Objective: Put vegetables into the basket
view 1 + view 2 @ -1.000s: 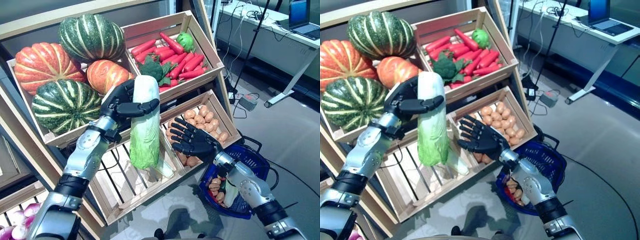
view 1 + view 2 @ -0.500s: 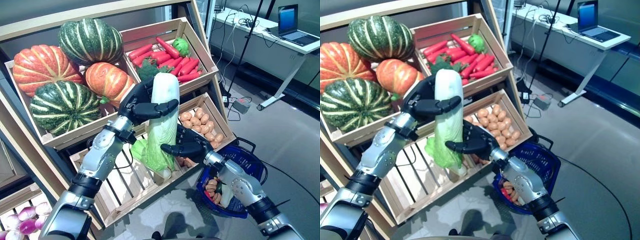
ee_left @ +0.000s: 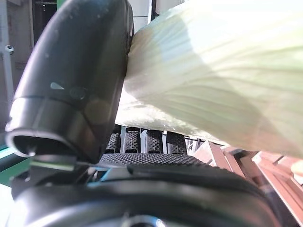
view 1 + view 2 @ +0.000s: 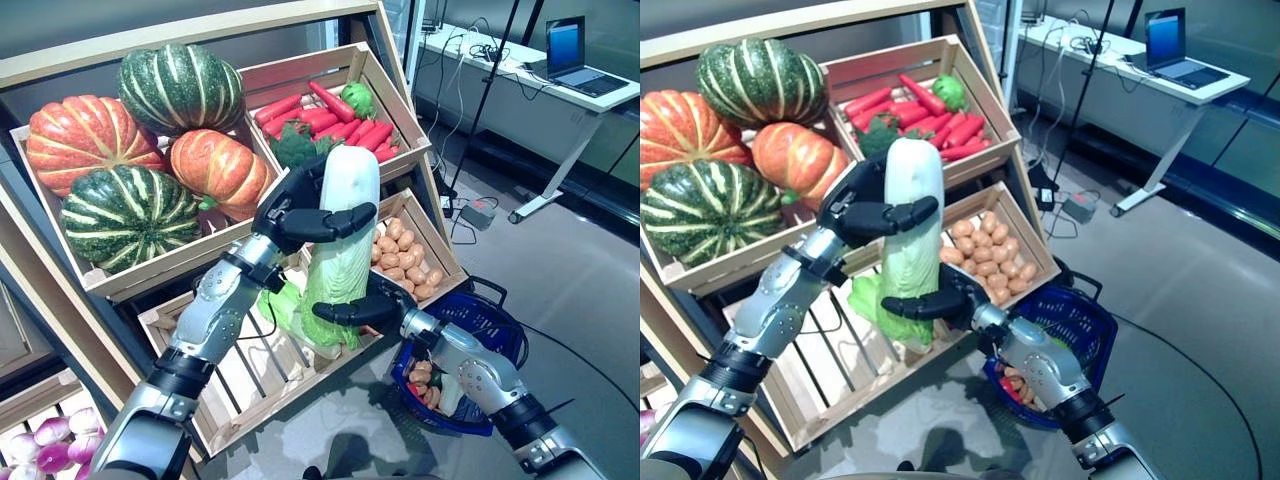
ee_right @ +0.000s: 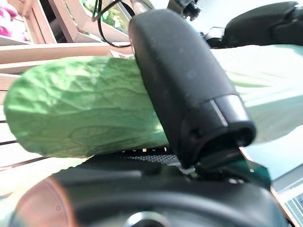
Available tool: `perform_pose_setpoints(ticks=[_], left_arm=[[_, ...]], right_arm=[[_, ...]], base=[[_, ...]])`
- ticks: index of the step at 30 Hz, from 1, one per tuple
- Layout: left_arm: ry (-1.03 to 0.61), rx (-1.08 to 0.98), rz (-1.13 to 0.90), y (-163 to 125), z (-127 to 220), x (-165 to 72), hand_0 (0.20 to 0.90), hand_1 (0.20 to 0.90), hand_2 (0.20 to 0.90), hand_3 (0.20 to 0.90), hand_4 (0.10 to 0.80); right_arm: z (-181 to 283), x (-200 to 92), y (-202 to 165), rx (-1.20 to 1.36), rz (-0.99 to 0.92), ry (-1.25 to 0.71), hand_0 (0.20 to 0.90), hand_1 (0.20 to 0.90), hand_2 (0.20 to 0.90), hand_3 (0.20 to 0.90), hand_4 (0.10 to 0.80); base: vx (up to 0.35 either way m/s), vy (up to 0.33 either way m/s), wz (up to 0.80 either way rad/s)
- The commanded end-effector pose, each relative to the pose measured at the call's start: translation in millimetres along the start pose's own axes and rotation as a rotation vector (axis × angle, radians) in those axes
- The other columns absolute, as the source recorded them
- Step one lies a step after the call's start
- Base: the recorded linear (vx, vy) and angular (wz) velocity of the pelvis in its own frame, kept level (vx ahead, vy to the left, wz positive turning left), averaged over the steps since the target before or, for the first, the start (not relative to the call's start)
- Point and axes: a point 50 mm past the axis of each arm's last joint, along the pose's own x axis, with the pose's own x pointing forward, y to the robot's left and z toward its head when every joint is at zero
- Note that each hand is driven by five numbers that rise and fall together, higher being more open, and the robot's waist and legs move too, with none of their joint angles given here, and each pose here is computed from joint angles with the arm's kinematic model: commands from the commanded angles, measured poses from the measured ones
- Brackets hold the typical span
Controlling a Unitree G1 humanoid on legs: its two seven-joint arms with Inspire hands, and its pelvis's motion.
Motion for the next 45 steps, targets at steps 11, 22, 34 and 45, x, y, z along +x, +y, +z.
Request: perform_pose_setpoints(ticks=[11, 22, 34, 45], left_arm=[[-0.151, -0.196, -0.295, -59, 19, 46, 0.300, 0.300, 0.300, 0.300, 0.400], [0.024, -0.259, -0.334, -57, -31, 29, 0.300, 0.300, 0.300, 0.300, 0.400], [0.038, -0.286, -0.329, -56, -43, 21, 0.300, 0.300, 0.300, 0.300, 0.400], [0.004, -0.306, -0.327, -52, -41, 16, 0.900, 0.900, 0.900, 0.900, 0.800]], right_arm=[[68, 43, 49, -0.021, 0.205, -0.323, 0.900, 0.900, 0.900, 0.900, 0.800], [117, 31, 46, 0.002, 0.235, -0.537, 0.300, 0.300, 0.300, 0.300, 0.400], [115, 27, 38, 0.123, 0.214, -0.594, 0.300, 0.300, 0.300, 0.300, 0.400], [108, 20, 24, 0.152, 0.143, -0.593, 0.300, 0.300, 0.300, 0.300, 0.400]], base=[[0.000, 0.000, 0.00], [0.000, 0.000, 0.00], [0.000, 0.000, 0.00], [0.000, 0.000, 0.00]])
